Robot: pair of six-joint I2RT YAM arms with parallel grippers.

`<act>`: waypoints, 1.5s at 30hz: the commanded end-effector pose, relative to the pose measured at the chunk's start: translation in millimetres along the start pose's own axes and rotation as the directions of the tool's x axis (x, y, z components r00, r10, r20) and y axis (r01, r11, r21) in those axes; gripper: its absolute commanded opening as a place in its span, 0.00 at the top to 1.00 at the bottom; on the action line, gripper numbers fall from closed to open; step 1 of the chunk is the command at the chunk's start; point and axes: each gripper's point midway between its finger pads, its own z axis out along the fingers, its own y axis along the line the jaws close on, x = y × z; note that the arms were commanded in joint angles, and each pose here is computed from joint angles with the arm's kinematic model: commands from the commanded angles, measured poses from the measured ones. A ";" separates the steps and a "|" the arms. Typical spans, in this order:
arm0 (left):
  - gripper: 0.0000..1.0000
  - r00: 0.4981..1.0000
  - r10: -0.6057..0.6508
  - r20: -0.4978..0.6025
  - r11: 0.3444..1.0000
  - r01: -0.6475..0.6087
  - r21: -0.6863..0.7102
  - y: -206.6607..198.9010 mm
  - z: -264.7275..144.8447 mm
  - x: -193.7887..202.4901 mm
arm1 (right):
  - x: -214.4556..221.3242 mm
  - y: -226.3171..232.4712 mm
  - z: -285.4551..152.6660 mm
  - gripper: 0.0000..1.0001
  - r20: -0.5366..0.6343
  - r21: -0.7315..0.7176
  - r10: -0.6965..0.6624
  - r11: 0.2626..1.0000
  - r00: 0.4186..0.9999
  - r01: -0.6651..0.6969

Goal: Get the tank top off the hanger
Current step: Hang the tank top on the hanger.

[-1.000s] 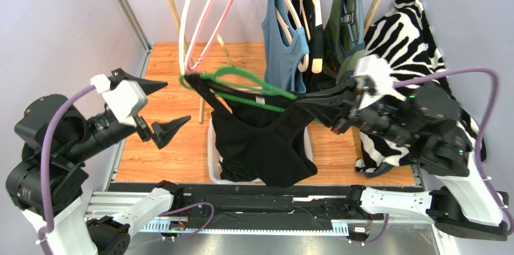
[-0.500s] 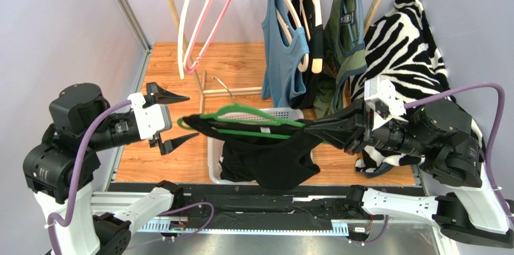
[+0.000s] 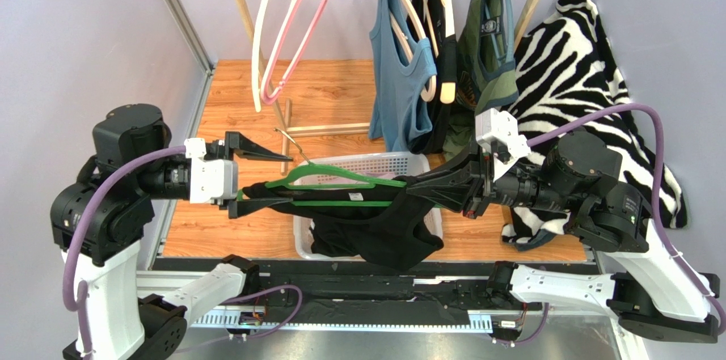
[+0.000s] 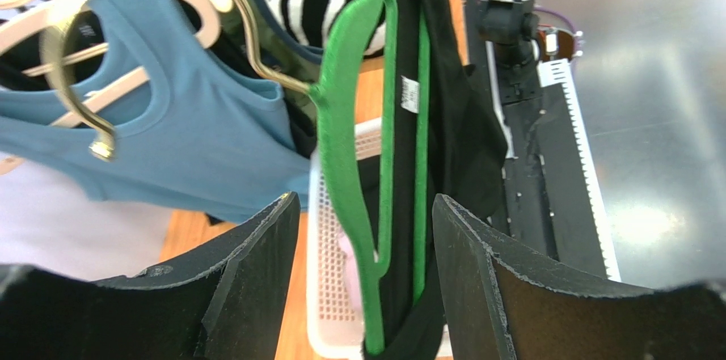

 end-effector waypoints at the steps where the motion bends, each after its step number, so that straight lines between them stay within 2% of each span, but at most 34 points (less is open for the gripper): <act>1: 0.33 0.990 -0.138 -0.018 0.984 0.139 0.115 -27.7 4.0 16.7 | -44.5 10.0 -8.8 1.00 0.156 -0.029 -0.049 0.998 0.986 0.055; 5: 0.35 0.990 -0.143 -0.013 0.984 0.144 0.100 -20.3 7.0 17.2 | -45.4 10.7 -6.0 1.00 0.163 -0.038 -0.053 0.997 0.985 0.060; 8: 0.44 0.988 -0.153 0.005 0.983 0.152 0.107 -17.2 8.9 12.6 | -43.1 10.1 -1.6 1.00 0.166 -0.043 -0.051 0.997 0.985 0.059; 11: 0.67 0.987 -0.158 0.029 0.980 0.153 0.127 -17.2 10.2 6.7 | -41.3 7.2 4.1 1.00 0.179 -0.038 -0.050 0.998 0.983 0.058; 12: 0.84 0.985 -0.168 0.030 0.978 0.163 0.129 -16.4 10.9 6.7 | -40.8 5.7 5.5 1.00 0.184 -0.032 -0.052 0.998 0.982 0.059; 14: 0.99 0.986 -0.161 0.037 0.980 0.156 0.121 -14.1 11.0 4.3 | -39.2 0.3 7.8 1.00 0.187 -0.006 -0.060 0.998 0.981 0.062; 16: 1.00 0.986 -0.161 0.040 0.982 0.156 0.109 -11.4 10.7 2.3 | -38.7 -7.1 7.8 0.98 0.181 0.034 -0.073 0.997 0.981 0.068; 19: 1.00 0.987 -0.156 0.035 0.986 0.153 0.067 -5.0 8.9 -0.2 | -33.4 -27.8 5.1 0.69 0.155 0.150 -0.065 0.988 0.986 0.042; 20: 1.00 0.987 -0.161 0.019 0.986 0.161 0.034 0.2 8.3 2.3 | -32.8 -36.1 -0.3 0.51 0.145 0.201 -0.094 0.978 0.985 0.063; 23: 1.00 0.988 -0.157 -0.003 0.986 0.156 -0.057 14.9 5.1 3.7 | -32.8 -74.2 -20.6 0.37 0.137 0.426 -0.112 0.904 0.984 0.043; 25: 1.00 0.986 -0.169 -0.014 0.979 0.166 -0.116 25.7 3.4 5.4 | -32.3 -92.2 -41.3 0.35 0.141 0.542 -0.130 0.840 0.981 0.033; 29: 1.00 0.984 -0.178 -0.021 0.966 0.170 -0.195 38.7 -0.5 5.6 | -25.8 -98.9 -61.0 0.34 0.155 0.601 -0.120 0.799 0.981 0.003; 33: 1.00 0.984 -0.179 -0.019 0.952 0.169 -0.256 49.6 -4.6 2.9 | -1.0 -88.4 -50.1 0.34 0.152 0.536 -0.039 0.842 0.988 -0.049; 37: 1.00 0.981 -0.192 0.000 0.959 0.188 -0.211 42.1 -1.2 -0.4 | 34.7 -89.1 -15.9 0.34 0.123 0.489 0.035 0.868 0.992 -0.092; 43: 1.00 0.982 -0.188 0.009 0.963 0.186 -0.195 34.3 -3.2 -4.2 | 32.1 -90.4 24.0 0.34 0.169 0.431 0.063 0.893 0.984 -0.132; 45: 1.00 0.983 -0.186 0.007 0.963 0.184 -0.199 33.7 -4.1 -3.6 | 31.7 -91.8 34.8 0.38 0.164 0.422 0.068 0.897 0.984 -0.133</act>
